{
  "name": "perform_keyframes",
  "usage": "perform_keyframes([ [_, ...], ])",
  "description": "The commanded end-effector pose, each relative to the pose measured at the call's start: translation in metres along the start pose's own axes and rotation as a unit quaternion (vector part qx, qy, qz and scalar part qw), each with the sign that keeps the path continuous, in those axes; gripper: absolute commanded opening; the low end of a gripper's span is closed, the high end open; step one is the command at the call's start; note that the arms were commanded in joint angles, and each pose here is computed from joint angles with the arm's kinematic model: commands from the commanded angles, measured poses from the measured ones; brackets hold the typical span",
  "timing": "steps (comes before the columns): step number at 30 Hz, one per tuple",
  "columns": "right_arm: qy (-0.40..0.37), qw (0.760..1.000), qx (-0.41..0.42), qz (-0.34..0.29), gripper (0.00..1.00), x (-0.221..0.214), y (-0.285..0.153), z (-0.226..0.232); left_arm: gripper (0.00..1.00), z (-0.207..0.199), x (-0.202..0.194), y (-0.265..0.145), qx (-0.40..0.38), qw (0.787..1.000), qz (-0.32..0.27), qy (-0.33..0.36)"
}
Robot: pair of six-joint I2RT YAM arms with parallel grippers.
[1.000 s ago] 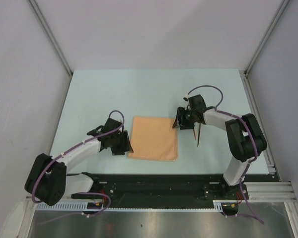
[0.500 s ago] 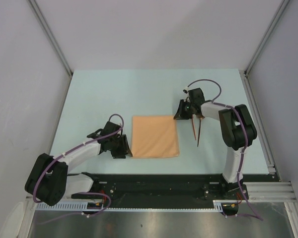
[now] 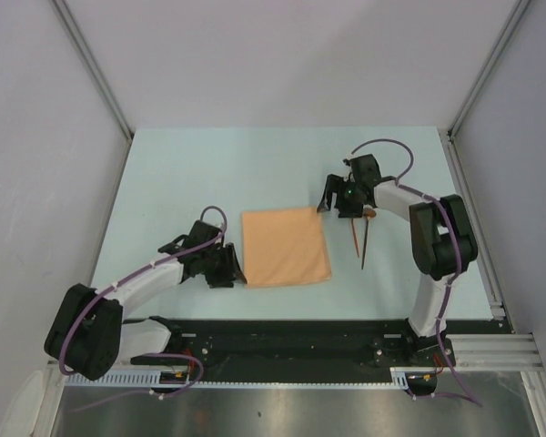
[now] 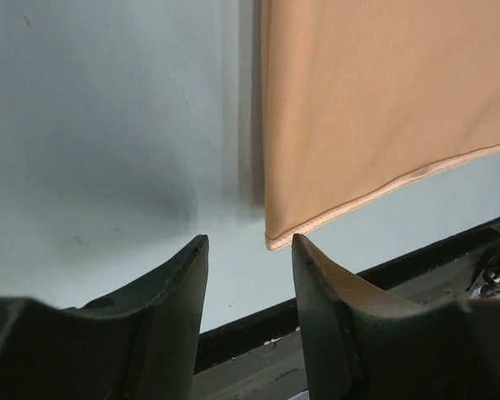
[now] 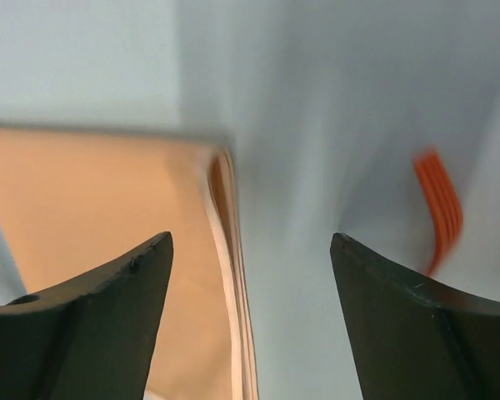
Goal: Fold the napkin into a case and place the utensils inside
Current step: Smooth out the square-folded napkin at the center of the board, then pick up the top corner of the square-folded napkin from the center of the board.
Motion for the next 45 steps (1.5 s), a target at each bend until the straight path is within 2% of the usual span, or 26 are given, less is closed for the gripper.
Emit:
perform_keyframes([
  [1, 0.021, 0.995, -0.086, 0.055, 0.82, -0.043, -0.053, 0.011, 0.49, -0.017, 0.016, -0.005, -0.029, 0.999, -0.015, 0.022],
  [8, 0.065, 0.990, -0.088, 0.085, 0.56, -0.113, -0.082, 0.048, 0.33, -0.017, 0.010, 0.016, -0.053, 0.998, 0.017, 0.007],
  [14, 0.064, 0.987, -0.108, 0.097, 0.46, -0.148, -0.078, 0.052, 0.26, -0.027, 0.009, 0.019, -0.063, 0.998, 0.017, 0.016],
  [22, 0.067, 0.987, -0.103, 0.099, 0.36, -0.154, -0.078, 0.051, 0.23, -0.025, 0.003, 0.024, -0.055, 0.998, 0.026, 0.019],
  [30, 0.065, 0.987, -0.103, 0.101, 0.32, -0.155, -0.078, 0.051, 0.24, -0.023, 0.002, 0.022, -0.049, 0.998, 0.026, 0.020],
  [33, 0.063, 0.988, -0.107, 0.096, 0.27, -0.153, -0.080, 0.050, 0.24, -0.023, 0.002, 0.021, -0.045, 0.998, 0.024, 0.021],
  [35, 0.060, 0.989, -0.102, 0.093, 0.19, -0.152, -0.082, 0.052, 0.24, -0.021, 0.002, 0.020, -0.039, 0.999, 0.022, 0.023],
  [39, 0.058, 0.991, -0.089, 0.084, 0.00, -0.146, -0.085, 0.058, 0.29, -0.020, 0.003, 0.018, -0.032, 0.999, 0.014, 0.024],
  [41, 0.056, 0.992, -0.080, 0.078, 0.00, -0.141, -0.086, 0.061, 0.33, -0.021, 0.004, 0.015, -0.030, 0.999, 0.009, 0.024],
  [45, 0.041, 0.997, -0.032, 0.057, 0.00, -0.126, -0.080, 0.076, 0.54, -0.024, 0.014, 0.002, -0.013, 0.999, -0.029, 0.031],
])
Point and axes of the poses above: each gripper's point midway between its finger pads, its own y axis out along the fingers, its own z axis along the line the jaws close on, x = y × z, the point moved 7 cm from there along -y, back along the fingers, and after that the axes turned 5 degrees about -y, right-handed, at the moved point
